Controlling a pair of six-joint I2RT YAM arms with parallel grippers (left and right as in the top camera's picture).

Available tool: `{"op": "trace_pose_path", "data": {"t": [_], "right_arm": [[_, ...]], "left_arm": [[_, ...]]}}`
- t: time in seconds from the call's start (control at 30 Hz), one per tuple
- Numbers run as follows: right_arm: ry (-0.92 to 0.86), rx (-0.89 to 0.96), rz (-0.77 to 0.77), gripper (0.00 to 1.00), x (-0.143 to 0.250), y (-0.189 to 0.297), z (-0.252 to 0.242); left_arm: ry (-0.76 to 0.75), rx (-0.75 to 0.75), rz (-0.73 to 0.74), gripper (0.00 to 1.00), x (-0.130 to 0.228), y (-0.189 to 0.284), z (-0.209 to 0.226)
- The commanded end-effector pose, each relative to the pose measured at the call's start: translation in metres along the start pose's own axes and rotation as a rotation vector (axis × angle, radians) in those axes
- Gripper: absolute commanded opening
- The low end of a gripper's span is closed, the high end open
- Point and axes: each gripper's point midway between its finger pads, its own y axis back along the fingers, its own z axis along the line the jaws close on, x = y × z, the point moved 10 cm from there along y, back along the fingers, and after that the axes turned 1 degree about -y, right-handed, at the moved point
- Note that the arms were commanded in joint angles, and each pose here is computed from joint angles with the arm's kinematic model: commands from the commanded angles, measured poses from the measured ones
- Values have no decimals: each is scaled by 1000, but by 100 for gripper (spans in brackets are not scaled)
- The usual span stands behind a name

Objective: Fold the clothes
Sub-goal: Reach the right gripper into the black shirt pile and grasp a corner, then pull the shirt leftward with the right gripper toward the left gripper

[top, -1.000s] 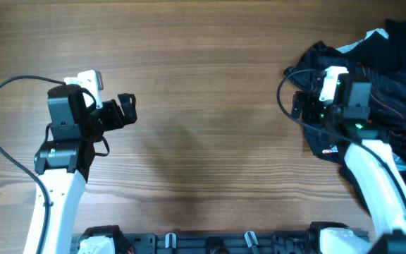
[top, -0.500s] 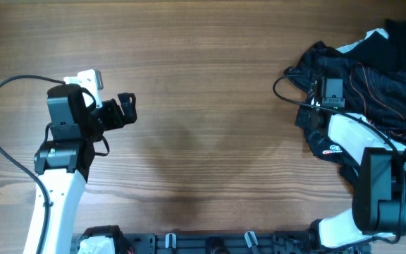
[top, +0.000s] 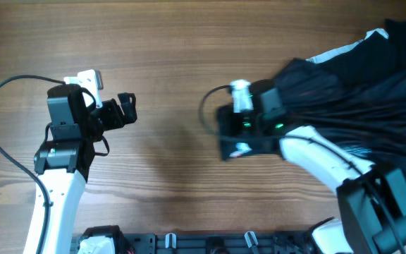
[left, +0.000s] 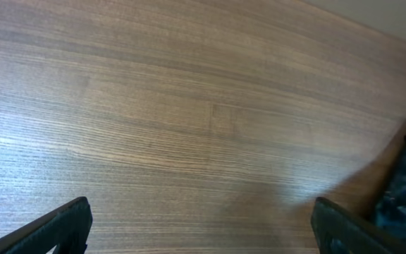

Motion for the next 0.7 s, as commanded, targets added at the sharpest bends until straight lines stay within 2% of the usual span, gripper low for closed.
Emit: {"op": "trace_pose_path", "data": {"t": [0.0,0.03,0.07,0.1,0.13,0.2,0.3,0.4,0.57,0.67], "right_arm": [[21,-27,-210,6,-15,-10,52],[55,-36,-296,15,-21,-12,65],[90,-68,-377,56,-27,-13,79],[95,-74,-389,71,-28,-12,80],[110,-62,-385,97,-28,-12,78],[142,1,-331,100,-24,-12,64],[61,129,-196,100,-15,0,30],[11,335,-71,100,-8,44,-21],[-118,515,-94,100,-9,94,-57],[-159,547,-98,100,-6,111,-63]], "left_arm": [[-10,28,-29,100,-8,1,-5],[-10,29,-31,100,-9,1,-5],[-9,30,-31,100,-8,1,-5],[-10,47,-27,100,-8,1,-6],[-11,83,-19,100,-8,1,-9],[-12,164,-1,100,-6,2,-15],[-11,236,14,100,-5,3,-20],[11,272,105,100,5,-16,-27],[-39,334,282,100,35,-69,-59],[-73,267,397,100,65,-108,-65]]}}
